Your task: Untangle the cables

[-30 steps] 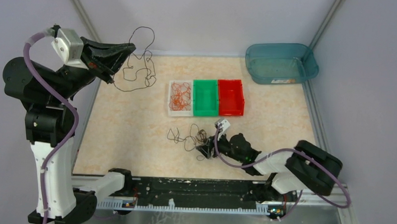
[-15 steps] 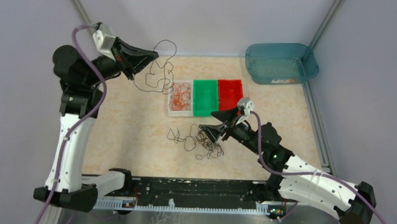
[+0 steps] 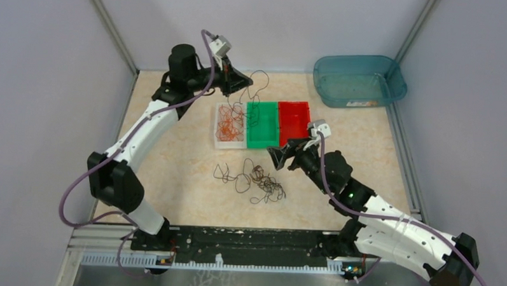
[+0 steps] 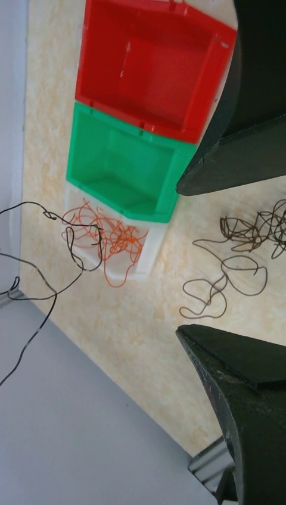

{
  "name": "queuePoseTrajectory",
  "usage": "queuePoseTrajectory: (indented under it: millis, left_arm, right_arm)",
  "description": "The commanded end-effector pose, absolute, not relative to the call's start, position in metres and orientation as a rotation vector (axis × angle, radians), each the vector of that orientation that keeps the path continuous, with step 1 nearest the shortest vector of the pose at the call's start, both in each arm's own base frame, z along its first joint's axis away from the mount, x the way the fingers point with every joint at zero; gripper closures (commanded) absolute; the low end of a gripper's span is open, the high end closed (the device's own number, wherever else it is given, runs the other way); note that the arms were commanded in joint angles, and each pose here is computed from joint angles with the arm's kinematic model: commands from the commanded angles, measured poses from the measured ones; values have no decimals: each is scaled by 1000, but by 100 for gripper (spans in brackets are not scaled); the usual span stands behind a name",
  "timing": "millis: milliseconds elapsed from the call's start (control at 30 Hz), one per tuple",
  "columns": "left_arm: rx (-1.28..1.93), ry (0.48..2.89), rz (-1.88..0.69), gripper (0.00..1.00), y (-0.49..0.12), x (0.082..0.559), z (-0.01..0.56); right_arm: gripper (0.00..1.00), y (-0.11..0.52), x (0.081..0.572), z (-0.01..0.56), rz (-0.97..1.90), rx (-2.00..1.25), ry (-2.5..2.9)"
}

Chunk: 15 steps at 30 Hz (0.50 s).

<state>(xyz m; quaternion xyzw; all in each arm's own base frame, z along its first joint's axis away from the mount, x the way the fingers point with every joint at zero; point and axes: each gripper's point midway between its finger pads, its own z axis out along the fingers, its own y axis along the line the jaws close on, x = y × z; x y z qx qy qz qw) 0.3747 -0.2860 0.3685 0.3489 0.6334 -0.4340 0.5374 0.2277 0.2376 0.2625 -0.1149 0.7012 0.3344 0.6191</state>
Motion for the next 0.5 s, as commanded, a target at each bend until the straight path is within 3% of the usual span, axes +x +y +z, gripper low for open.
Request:
queuePoseTrajectory:
  millis: [0,467]
  left_arm:
    - [766,1531,-871,100,-292,418,356]
    - [759,1787,-628,100,-315,458,251]
  right_arm:
    - [20,214,246,295,670,-129,1583]
    - [20,189,257,290,580,-9,1605]
